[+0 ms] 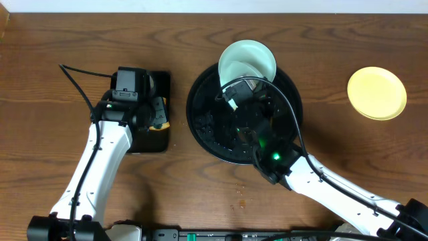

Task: Clean dirty plates on tray and stack at the side
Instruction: 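Lift green plate out of basin with right gripper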

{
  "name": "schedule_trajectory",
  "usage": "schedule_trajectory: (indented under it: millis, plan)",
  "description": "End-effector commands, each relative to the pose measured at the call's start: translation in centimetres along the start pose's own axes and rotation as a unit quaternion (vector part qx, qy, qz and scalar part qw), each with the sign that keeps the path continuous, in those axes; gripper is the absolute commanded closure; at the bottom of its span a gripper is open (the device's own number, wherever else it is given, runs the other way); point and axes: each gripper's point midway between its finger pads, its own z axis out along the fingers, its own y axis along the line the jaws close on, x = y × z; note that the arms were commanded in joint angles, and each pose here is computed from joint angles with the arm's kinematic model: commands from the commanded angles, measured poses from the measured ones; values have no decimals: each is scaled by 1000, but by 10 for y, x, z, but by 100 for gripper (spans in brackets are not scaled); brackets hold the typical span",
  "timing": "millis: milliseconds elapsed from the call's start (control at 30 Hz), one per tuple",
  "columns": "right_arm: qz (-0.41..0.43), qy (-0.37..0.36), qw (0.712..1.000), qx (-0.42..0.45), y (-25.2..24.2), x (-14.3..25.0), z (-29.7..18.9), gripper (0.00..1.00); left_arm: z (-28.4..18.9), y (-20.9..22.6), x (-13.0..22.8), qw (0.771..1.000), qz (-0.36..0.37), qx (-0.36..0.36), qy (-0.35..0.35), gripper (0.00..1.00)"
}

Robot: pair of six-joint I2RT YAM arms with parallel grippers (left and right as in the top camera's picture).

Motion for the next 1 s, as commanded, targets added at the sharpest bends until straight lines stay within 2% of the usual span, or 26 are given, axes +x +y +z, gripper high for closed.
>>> schedule_trajectory:
  millis: [0,200,500,633,733,800,867,967]
  plan:
    - [-57,-1,998,15,-8,-3,-4,99,1,5,0,1000,6,-8,0,92]
    - [-185,-35,982,-28,11,-14,-8,99,1,5,0,1000,6,-8,0,92]
    - [-258,-79,962,-38,30,-34,-30,99,1,5,0,1000,6,-8,0,92]
    - [-242,-99,964,-55,39,-41,-37,99,1,5,0,1000,6,-8,0,92]
    - [-234,-65,970,-8,17,-35,-30,99,1,5,0,1000,6,-8,0,92]
    - [-200,-69,977,-13,17,-37,-29,99,1,5,0,1000,6,-8,0,92]
    - [-209,-70,975,-26,23,-34,-29,99,1,5,0,1000,6,-8,0,92]
    - [-138,-55,989,-23,16,-28,-22,99,1,5,0,1000,6,-8,0,92]
